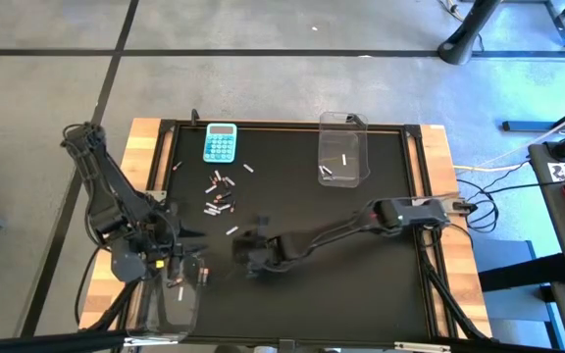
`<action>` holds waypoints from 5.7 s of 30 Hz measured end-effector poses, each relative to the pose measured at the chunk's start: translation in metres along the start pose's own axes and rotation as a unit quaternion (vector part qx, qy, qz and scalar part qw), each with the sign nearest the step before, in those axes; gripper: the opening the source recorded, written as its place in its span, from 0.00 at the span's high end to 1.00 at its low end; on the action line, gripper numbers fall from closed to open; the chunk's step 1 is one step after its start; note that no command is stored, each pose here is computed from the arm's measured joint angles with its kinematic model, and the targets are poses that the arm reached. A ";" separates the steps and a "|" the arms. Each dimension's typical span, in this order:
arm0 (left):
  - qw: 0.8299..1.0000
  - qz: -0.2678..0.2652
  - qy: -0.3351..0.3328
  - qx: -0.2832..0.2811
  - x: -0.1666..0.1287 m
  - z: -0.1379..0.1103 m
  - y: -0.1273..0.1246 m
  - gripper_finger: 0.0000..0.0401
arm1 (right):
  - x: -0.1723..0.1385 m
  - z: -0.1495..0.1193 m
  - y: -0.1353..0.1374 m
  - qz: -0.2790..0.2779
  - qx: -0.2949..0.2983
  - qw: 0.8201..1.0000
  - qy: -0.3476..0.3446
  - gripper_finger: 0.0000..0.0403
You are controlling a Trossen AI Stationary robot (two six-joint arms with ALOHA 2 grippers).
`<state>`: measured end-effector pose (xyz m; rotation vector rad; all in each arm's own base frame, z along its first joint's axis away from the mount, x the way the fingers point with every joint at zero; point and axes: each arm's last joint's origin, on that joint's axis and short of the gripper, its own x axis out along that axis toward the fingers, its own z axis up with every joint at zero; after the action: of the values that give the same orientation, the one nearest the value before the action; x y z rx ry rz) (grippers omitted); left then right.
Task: Sort batteries
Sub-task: Put the black battery into the top transparent bin
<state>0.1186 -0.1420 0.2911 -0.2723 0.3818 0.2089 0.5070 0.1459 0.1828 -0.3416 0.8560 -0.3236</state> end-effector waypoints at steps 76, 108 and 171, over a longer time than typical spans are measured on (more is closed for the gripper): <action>0.721 -0.006 0.605 0.337 0.208 -0.077 -0.088 1.00 | -0.187 -0.162 0.046 -0.151 0.161 0.975 -0.036 0.99; 0.914 0.178 0.354 0.082 0.190 -0.050 -0.112 0.52 | -0.187 -0.159 0.047 -0.159 0.161 0.972 -0.071 0.99; 0.909 0.328 0.253 -0.044 0.187 -0.122 -0.099 0.94 | -0.186 -0.155 0.049 -0.161 0.175 0.966 -0.105 0.99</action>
<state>0.2715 -0.2439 0.1303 -0.2777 0.9805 0.8295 0.2788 0.2409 0.1938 -0.1786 0.5195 -0.7176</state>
